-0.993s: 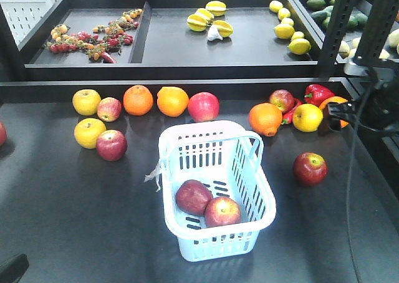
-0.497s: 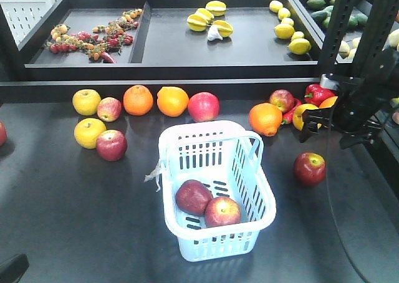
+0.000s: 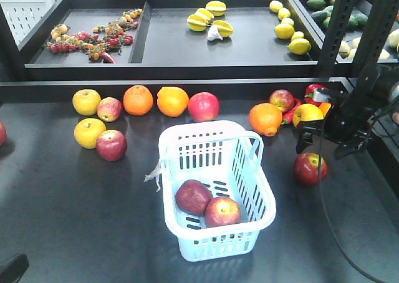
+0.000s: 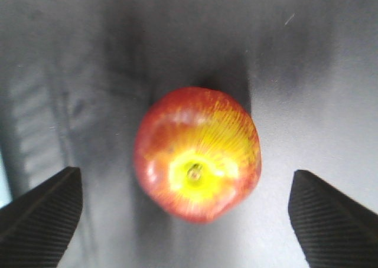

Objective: Pick three apples into basket with both arms
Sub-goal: 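Lower the right gripper and close it on the third red apple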

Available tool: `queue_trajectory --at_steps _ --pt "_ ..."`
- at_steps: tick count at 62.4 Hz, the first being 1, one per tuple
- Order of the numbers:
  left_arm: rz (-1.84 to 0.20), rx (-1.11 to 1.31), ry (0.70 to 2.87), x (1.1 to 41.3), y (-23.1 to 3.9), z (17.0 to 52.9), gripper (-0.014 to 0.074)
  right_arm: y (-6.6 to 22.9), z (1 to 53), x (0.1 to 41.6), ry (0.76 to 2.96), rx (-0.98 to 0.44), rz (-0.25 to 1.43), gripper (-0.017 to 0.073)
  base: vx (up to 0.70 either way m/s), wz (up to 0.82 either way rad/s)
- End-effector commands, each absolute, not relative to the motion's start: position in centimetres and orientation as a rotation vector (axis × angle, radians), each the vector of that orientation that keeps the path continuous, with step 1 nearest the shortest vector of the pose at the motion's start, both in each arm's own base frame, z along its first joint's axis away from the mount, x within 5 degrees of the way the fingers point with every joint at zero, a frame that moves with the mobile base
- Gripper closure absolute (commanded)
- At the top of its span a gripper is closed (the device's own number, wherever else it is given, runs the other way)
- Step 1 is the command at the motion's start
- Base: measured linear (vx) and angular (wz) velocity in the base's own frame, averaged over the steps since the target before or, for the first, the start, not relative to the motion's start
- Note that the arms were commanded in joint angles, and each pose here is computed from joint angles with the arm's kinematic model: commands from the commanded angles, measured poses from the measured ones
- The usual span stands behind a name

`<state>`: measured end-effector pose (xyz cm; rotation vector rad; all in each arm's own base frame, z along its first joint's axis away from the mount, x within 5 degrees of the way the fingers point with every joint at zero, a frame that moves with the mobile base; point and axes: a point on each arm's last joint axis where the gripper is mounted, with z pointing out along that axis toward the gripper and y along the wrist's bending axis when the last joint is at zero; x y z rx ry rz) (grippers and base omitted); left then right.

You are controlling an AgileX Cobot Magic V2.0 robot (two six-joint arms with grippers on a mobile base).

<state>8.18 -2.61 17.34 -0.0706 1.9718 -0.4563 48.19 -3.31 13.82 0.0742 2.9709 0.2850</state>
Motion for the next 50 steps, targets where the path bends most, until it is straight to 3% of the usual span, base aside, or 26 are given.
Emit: queue_trajectory --at_steps 1,24,33,50 --pt "-0.454 -0.095 1.948 8.5 -2.5 18.1 0.0601 -3.4 16.7 48.6 2.882 0.072 0.272 -0.0099 0.00 0.00" --pt "-0.453 -0.096 1.947 8.5 -2.5 18.1 0.0601 -3.4 13.0 49.0 2.939 0.076 0.279 -0.0055 0.00 0.00" --pt "-0.453 -0.096 1.947 8.5 -2.5 18.1 0.0601 -3.4 13.4 49.0 2.932 0.076 0.280 0.0057 0.00 0.00" --pt "-0.453 -0.096 1.947 8.5 -2.5 18.1 0.0601 -3.1 15.6 48.6 2.917 0.050 0.316 0.0382 0.00 0.00"
